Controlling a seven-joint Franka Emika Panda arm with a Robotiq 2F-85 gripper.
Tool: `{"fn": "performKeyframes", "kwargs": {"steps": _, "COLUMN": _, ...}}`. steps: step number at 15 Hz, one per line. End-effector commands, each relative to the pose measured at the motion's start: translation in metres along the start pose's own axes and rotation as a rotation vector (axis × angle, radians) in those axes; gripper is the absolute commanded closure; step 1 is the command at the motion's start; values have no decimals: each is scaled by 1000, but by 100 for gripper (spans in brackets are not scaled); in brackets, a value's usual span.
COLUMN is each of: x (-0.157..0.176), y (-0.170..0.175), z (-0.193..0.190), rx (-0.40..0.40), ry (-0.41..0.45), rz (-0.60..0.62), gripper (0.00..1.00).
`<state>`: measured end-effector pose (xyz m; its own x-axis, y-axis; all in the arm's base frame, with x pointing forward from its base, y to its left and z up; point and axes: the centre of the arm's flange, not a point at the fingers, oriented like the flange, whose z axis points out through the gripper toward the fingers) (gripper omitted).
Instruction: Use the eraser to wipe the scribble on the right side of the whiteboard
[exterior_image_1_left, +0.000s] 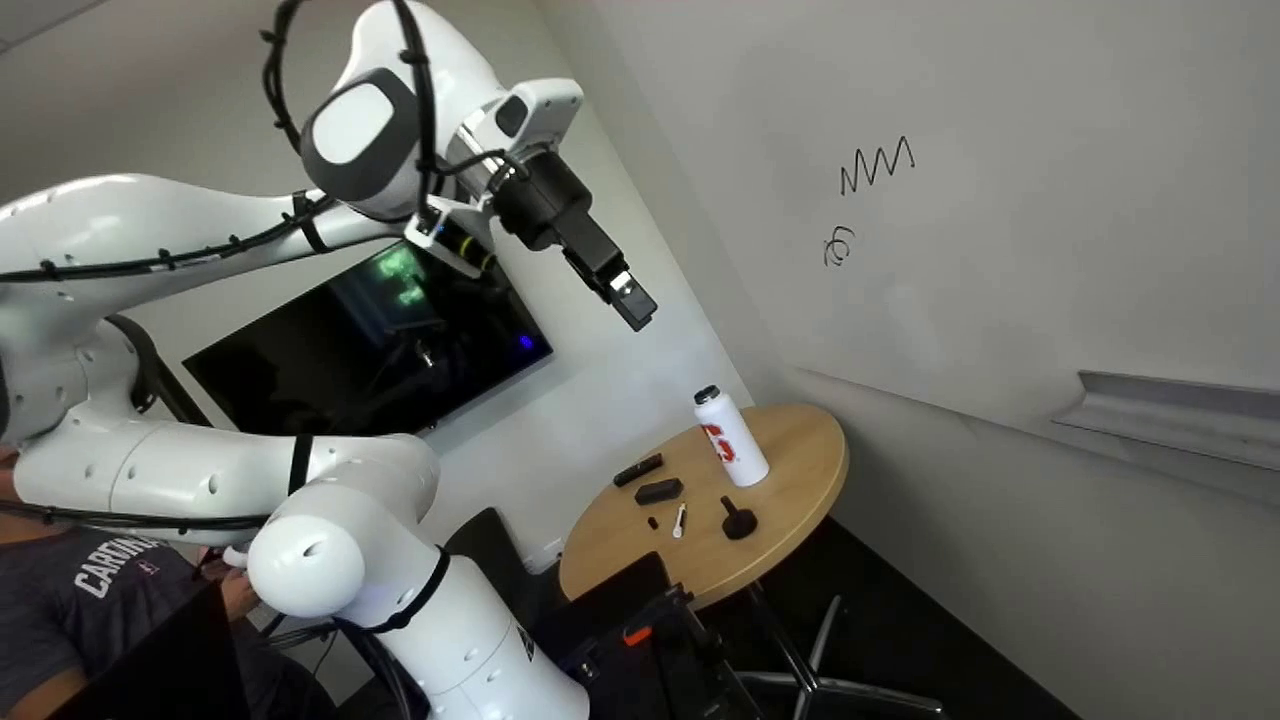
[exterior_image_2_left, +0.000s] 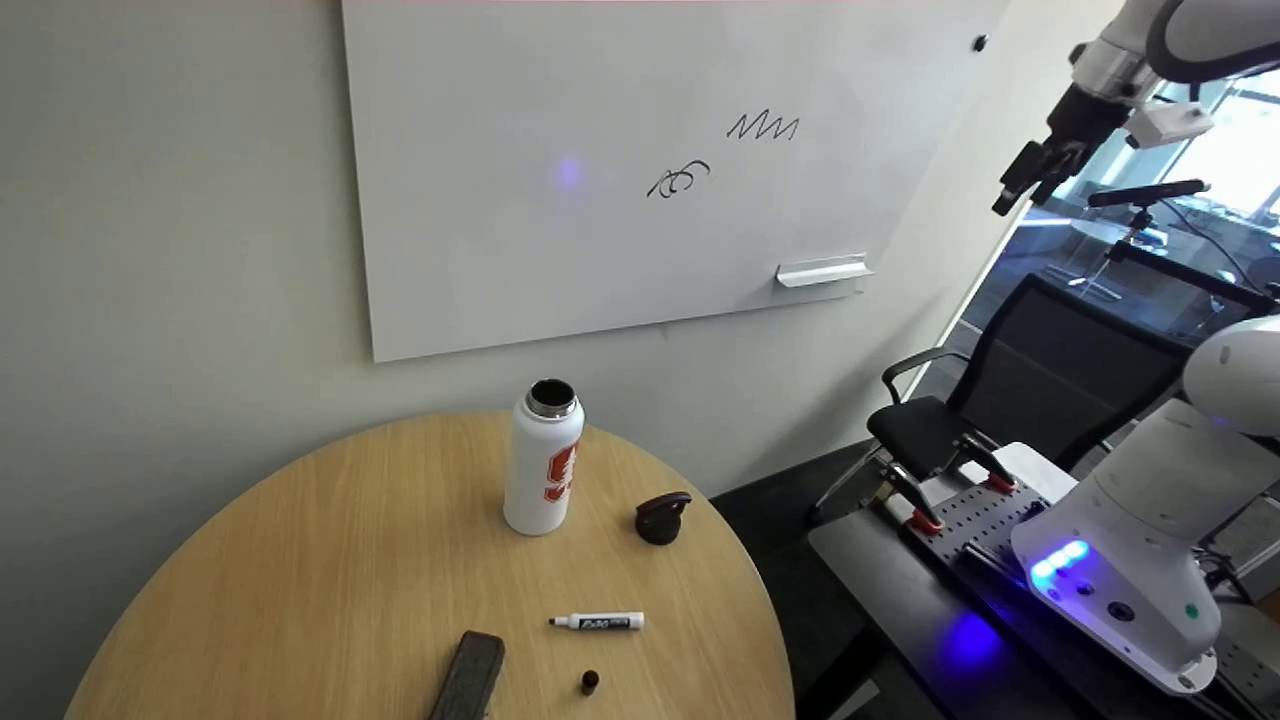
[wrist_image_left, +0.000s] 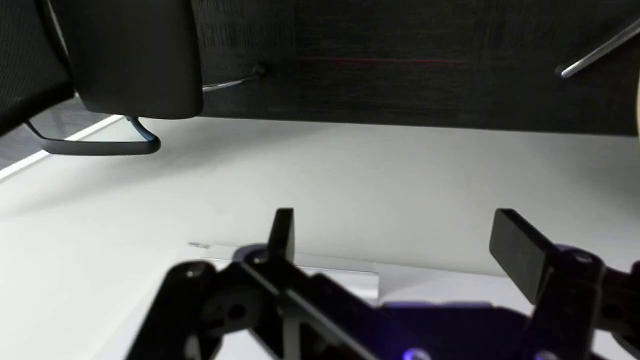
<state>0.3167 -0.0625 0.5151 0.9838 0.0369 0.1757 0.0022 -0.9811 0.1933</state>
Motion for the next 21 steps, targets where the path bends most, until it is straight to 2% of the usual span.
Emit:
{"fn": "performKeyframes", "kwargs": {"steps": 1, "x": 7, "y": -76, "z": 20, "rx": -2, "ry": -40, "rz": -199, "gripper": 0}}
{"fn": "performKeyframes", "kwargs": {"steps": 5, "x": -10, "y": -165, "z": 38, "rx": -8, "ry": -80, "rz": -436, "gripper": 0}}
{"fn": "performKeyframes", "kwargs": {"steps": 7, "x": -21, "y": -190, "z": 36, "rx": 20, "ry": -89, "rz": -519, "gripper": 0}}
{"fn": "performKeyframes", "kwargs": {"steps": 8, "x": -19, "y": -175, "z": 35, "rx": -11, "ry": -82, "rz": -446, "gripper": 0}}
{"fn": "performKeyframes", "kwargs": {"steps": 9, "x": -21, "y": -183, "z": 35, "rx": -10, "ry": -82, "rz": -464, "gripper": 0}}
{"fn": "performKeyframes", "kwargs": {"steps": 15, "x": -20, "y": -178, "z": 36, "rx": -8, "ry": -85, "rz": -448, "gripper": 0}}
{"fn": "performKeyframes", "kwargs": {"steps": 17, "x": -21, "y": -213, "z": 38, "rx": -35, "ry": -82, "rz": -614, "gripper": 0}}
{"fn": "performKeyframes", "kwargs": {"steps": 21, "x": -46, "y": -316, "z": 46, "rx": -11, "ry": -59, "rz": -842, "gripper": 0}}
